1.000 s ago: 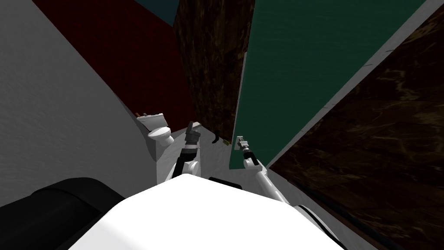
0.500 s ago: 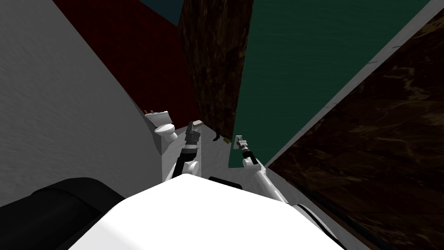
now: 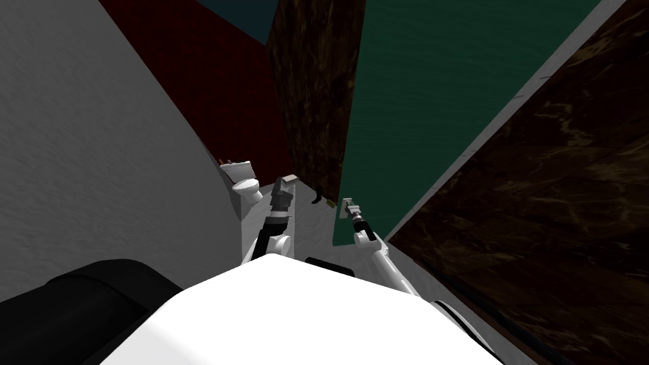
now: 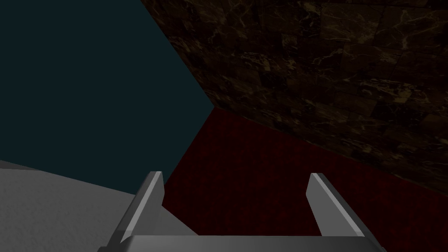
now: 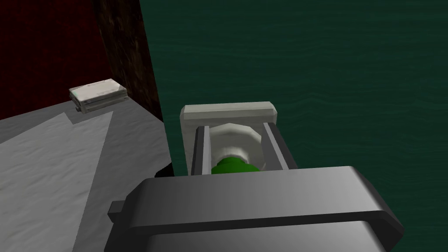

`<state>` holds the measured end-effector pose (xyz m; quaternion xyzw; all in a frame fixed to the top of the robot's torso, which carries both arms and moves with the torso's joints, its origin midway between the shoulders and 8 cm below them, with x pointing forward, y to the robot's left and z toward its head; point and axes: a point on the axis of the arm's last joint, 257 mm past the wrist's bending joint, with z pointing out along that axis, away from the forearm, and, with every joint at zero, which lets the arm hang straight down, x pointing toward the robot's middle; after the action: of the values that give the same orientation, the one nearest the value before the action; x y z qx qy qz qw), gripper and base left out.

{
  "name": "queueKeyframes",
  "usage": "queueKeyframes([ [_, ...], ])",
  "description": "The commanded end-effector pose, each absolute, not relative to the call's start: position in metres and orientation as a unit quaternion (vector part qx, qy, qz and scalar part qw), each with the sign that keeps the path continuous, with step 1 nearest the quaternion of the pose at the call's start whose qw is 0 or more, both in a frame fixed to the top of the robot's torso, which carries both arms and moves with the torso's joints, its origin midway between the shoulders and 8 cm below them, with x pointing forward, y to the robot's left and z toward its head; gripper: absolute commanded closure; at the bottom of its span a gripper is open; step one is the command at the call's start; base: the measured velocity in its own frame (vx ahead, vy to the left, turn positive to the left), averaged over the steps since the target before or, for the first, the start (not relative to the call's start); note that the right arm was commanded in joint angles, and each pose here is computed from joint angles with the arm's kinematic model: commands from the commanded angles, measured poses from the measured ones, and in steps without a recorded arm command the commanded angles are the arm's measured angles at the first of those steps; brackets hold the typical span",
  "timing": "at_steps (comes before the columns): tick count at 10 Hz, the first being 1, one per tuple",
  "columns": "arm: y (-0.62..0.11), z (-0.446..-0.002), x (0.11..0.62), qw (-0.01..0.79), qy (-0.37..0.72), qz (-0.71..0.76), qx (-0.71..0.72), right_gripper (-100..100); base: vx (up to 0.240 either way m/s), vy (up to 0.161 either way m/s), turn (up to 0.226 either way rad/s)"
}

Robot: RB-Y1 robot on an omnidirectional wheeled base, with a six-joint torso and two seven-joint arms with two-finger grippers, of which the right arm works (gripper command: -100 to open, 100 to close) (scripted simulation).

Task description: Pull the door open

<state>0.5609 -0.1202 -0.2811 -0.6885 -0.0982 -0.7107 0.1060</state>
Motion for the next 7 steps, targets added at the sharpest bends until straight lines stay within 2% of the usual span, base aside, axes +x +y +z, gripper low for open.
queueKeyframes([
  [1,-0.147,-0.294,0.561,0.097,-0.082,-0.700,-0.702,100,0.020,-0.110,-0.170],
  [3,-0.167,-0.304,0.560,0.093,-0.068,-0.692,-0.712,100,0.039,-0.057,-0.097],
  [7,-0.174,-0.308,0.559,0.092,-0.063,-0.689,-0.716,100,0.000,0.003,-0.016],
])
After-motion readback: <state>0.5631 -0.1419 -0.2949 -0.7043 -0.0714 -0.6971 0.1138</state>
